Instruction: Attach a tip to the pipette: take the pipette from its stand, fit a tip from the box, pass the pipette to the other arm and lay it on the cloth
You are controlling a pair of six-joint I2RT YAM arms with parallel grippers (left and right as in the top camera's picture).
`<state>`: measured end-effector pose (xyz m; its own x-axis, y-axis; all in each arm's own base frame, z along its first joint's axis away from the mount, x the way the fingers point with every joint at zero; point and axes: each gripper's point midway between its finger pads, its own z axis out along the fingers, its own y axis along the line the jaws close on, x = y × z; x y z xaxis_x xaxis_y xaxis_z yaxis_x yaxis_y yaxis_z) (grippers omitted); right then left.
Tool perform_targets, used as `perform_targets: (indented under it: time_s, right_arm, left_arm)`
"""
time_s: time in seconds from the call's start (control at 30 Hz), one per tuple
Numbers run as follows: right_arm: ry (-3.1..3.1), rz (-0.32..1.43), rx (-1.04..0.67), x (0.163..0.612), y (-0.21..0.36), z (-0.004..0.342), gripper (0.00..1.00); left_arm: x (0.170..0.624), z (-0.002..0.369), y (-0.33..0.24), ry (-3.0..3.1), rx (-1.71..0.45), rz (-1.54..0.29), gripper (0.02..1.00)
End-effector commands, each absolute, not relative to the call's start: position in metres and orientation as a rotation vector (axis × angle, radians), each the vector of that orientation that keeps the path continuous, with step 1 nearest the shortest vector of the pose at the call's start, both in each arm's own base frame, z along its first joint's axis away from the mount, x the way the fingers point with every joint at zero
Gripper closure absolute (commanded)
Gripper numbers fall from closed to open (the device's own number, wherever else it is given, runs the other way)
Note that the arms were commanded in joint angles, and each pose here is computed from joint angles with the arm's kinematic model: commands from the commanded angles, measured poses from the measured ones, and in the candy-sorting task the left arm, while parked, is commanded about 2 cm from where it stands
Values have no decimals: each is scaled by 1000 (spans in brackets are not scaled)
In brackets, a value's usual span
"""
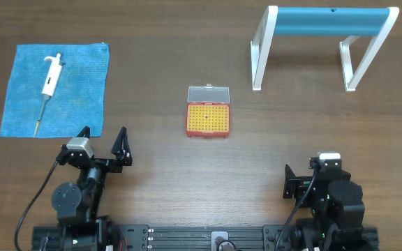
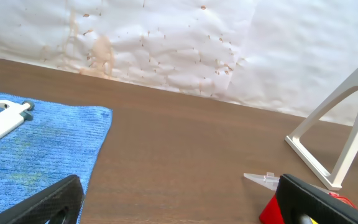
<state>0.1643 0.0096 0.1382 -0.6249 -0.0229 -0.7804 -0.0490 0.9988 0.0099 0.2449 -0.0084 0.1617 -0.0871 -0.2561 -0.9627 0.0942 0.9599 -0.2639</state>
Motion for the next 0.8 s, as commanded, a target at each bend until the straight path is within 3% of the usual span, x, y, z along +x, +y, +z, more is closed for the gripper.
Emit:
perform_targets:
  time_s: [0.03, 0.43, 0.8]
  right_arm:
    - [2245, 13, -58, 164, 7, 137, 27]
    - [2159, 9, -63, 160, 6, 145, 27]
    - [1593, 31, -45, 232, 12, 214, 25]
  left_arm:
    - [245, 162, -7, 1626, -118, -271, 20]
    - [245, 162, -7, 1626, -118, -271, 23]
    - [245, 162, -7, 1626, -118, -271, 23]
